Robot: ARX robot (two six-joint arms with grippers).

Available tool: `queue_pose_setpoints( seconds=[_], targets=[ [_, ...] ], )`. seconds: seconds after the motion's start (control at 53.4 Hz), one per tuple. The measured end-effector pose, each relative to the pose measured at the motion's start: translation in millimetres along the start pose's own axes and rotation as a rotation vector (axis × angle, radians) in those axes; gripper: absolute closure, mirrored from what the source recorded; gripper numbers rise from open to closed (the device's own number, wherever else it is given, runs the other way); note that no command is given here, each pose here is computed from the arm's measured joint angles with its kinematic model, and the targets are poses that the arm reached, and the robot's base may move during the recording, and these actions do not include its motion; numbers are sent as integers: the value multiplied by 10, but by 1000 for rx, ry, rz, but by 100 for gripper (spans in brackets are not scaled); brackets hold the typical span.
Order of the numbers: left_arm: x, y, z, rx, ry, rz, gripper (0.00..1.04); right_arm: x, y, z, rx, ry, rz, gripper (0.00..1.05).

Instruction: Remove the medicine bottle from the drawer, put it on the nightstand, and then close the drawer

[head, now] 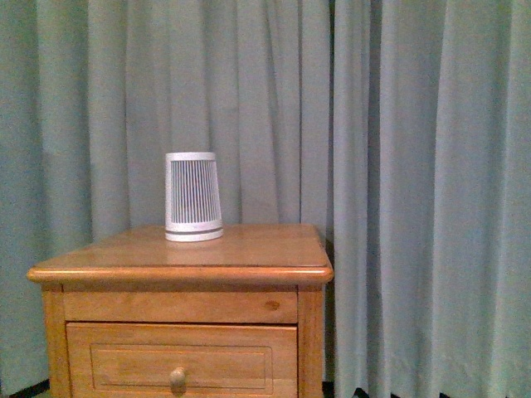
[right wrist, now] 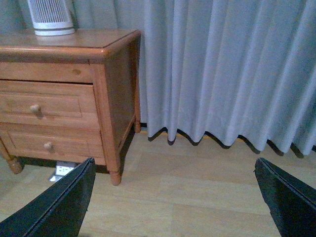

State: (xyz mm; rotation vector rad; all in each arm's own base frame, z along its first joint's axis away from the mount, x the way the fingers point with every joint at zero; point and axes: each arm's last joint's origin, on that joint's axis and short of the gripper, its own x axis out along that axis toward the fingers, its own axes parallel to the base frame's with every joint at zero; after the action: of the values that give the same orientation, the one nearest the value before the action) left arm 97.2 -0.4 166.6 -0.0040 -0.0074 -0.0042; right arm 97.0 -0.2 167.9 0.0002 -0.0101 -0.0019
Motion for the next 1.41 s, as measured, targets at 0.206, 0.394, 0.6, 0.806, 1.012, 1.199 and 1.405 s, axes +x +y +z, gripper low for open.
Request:
queue_pose_setpoints(
  seconds=[0.206, 0.394, 0.6, 0.806, 1.012, 1.199, 1.405],
  targets=[
    [96, -6, 2, -176, 204, -20, 7, 0, 0, 0, 0, 0, 1, 7],
    [640, -49, 210, -218, 191, -1, 7, 0, 0, 0, 0, 0, 0, 7],
    [1363, -209, 261, -180, 171, -24, 7, 0, 0, 0, 0, 0, 0, 7],
    [2025, -363, 103, -149, 157, -27, 7, 0, 0, 0, 0, 0, 0, 7],
    [2561, -556, -191, -122, 161, -66, 7, 0, 0, 0, 0, 0, 0, 7],
    [2944, -704, -454, -94, 133, -118, 7, 0, 0, 0, 0, 0, 0, 7],
    [3317, -784, -790, -50, 138, -153, 7, 0, 0, 0, 0, 0, 0, 7]
  ],
)
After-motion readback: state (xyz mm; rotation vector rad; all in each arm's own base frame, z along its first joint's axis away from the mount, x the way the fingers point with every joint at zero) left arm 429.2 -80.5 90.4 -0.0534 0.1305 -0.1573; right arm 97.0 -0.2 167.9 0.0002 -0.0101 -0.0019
